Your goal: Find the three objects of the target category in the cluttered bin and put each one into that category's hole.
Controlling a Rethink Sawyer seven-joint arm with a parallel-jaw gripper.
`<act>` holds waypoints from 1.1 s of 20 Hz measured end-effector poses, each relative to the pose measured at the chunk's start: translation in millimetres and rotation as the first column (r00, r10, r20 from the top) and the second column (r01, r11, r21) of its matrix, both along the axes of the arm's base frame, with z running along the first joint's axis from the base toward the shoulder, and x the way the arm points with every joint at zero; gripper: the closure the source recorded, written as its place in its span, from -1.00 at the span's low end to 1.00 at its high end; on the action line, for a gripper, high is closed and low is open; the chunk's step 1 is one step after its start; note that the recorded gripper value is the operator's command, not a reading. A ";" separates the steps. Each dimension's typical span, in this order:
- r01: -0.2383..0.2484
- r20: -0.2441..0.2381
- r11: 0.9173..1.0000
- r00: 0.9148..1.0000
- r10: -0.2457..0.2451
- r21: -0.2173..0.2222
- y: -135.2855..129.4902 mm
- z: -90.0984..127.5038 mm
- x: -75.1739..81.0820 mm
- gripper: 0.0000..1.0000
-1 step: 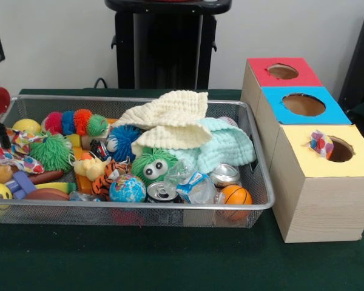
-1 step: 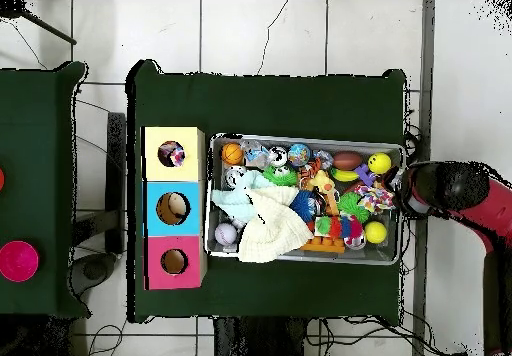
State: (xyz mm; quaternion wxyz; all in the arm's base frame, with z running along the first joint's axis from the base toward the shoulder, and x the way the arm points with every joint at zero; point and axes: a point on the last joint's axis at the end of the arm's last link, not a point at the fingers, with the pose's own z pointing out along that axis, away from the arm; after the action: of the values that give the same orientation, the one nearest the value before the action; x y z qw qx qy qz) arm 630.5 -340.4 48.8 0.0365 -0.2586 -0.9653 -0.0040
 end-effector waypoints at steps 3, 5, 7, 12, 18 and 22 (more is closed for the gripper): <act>-0.001 0.012 1.000 1.000 0.001 -0.015 -3.4 11.0 2.8 -1.00; -0.002 0.018 1.000 1.000 0.003 -0.020 -4.1 12.3 3.5 -1.00; -0.006 0.033 1.000 0.999 0.007 -0.031 -4.5 9.1 4.5 -1.00; -0.024 0.071 0.998 0.997 0.028 -0.055 0.2 -11.2 4.4 -1.00; -0.063 0.050 0.997 0.997 0.065 -0.036 25.9 -39.2 -3.2 -1.00; -0.079 0.035 0.997 0.996 0.080 -0.023 38.5 -47.7 -5.9 -1.00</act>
State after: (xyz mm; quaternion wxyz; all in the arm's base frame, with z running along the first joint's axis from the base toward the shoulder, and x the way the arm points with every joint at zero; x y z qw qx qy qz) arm 624.7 -301.9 1.1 0.0164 -0.2201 -0.9753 0.0031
